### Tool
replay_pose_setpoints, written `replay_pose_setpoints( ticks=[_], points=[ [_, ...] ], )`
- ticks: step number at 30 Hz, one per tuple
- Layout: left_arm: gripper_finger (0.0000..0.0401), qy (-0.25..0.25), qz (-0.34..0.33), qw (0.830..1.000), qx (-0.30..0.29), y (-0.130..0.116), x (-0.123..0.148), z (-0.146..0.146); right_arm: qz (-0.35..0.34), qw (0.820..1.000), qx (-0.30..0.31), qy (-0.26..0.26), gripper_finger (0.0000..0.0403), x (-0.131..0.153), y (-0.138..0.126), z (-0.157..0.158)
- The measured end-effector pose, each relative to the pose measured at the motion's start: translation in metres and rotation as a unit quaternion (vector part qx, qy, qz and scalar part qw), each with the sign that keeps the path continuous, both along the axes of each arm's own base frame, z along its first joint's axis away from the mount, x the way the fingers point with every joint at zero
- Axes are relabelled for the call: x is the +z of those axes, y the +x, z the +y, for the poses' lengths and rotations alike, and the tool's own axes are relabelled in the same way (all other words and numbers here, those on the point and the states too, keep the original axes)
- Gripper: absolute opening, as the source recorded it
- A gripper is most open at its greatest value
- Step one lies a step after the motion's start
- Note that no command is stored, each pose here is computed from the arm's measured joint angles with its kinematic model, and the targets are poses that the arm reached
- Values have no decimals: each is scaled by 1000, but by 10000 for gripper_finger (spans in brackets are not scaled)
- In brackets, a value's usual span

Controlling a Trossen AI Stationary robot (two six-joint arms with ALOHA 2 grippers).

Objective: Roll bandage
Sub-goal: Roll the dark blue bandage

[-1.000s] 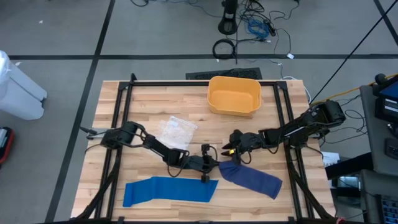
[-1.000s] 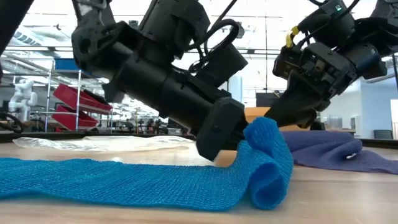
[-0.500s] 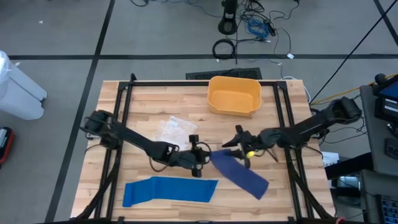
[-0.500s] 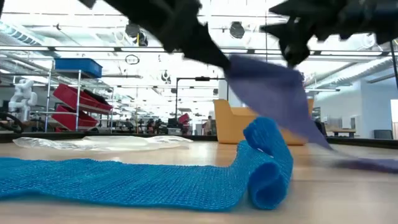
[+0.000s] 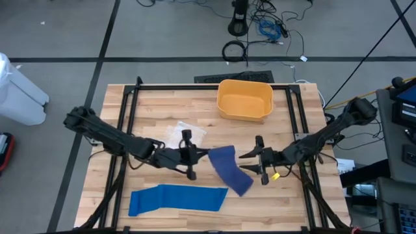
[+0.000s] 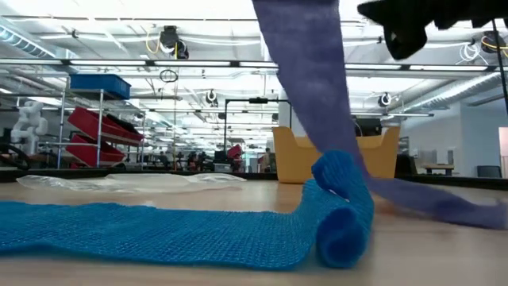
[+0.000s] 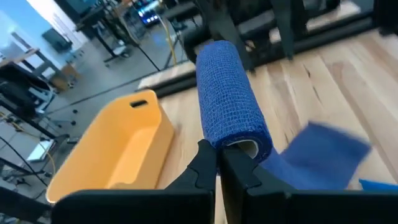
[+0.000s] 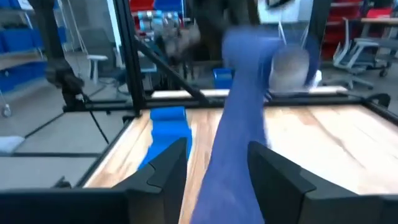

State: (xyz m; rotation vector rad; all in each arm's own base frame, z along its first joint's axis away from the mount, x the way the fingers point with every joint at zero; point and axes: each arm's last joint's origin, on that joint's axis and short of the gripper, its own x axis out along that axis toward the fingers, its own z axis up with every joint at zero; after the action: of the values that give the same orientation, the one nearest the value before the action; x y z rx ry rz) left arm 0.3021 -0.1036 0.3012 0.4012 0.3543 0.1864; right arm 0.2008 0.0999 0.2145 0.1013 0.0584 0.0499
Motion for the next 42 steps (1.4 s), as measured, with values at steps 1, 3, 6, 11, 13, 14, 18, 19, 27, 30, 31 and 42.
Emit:
replay_pose_setpoints(
  ticks=[1, 3, 6, 11, 13, 14, 18, 19, 27, 30, 31, 42],
  points=[
    [5, -2, -6, 1000, 0, -2, 4, 1, 4, 1000, -10, -3, 162, -3, 1, 0],
    [5, -7, -16, 1000, 1, -5, 9, 3, 9, 999, -33, -8, 169, -7, 4, 0],
    [5, -7, -27, 1000, -6, -7, 14, 4, 12, 997, -73, -31, 180, -10, 7, -3],
    [5, 20, -26, 999, -28, -7, 16, 2, -7, 997, -65, -43, 193, -6, 11, -7],
    [5, 24, -25, 999, -31, -7, 16, 3, -13, 998, -37, -39, 194, -5, 12, -9],
    [5, 23, -24, 999, -37, -6, 16, 4, -15, 999, -27, -37, 193, -5, 13, -10],
    [5, 12, -21, 998, -63, -3, 16, 8, -18, 999, -24, -32, 178, -4, 16, -16],
    [5, 12, -21, 998, -62, -3, 16, 9, -19, 999, -18, -29, 170, -4, 17, -17],
    [5, -8, -28, 999, -45, 2, 17, 25, -9, 999, 22, 23, 94, 0, 30, -22],
    [5, -12, -32, 998, -48, 3, 17, 28, 14, 999, 14, 28, 68, -11, 36, -23],
    [5, -12, -31, 998, -47, 4, 17, 29, 21, 999, 11, 31, 58, -14, 37, -24],
    [5, 29, -35, 999, -5, -2, 24, 34, 78, 995, 25, 54, 0, -38, 42, -11]
  ],
)
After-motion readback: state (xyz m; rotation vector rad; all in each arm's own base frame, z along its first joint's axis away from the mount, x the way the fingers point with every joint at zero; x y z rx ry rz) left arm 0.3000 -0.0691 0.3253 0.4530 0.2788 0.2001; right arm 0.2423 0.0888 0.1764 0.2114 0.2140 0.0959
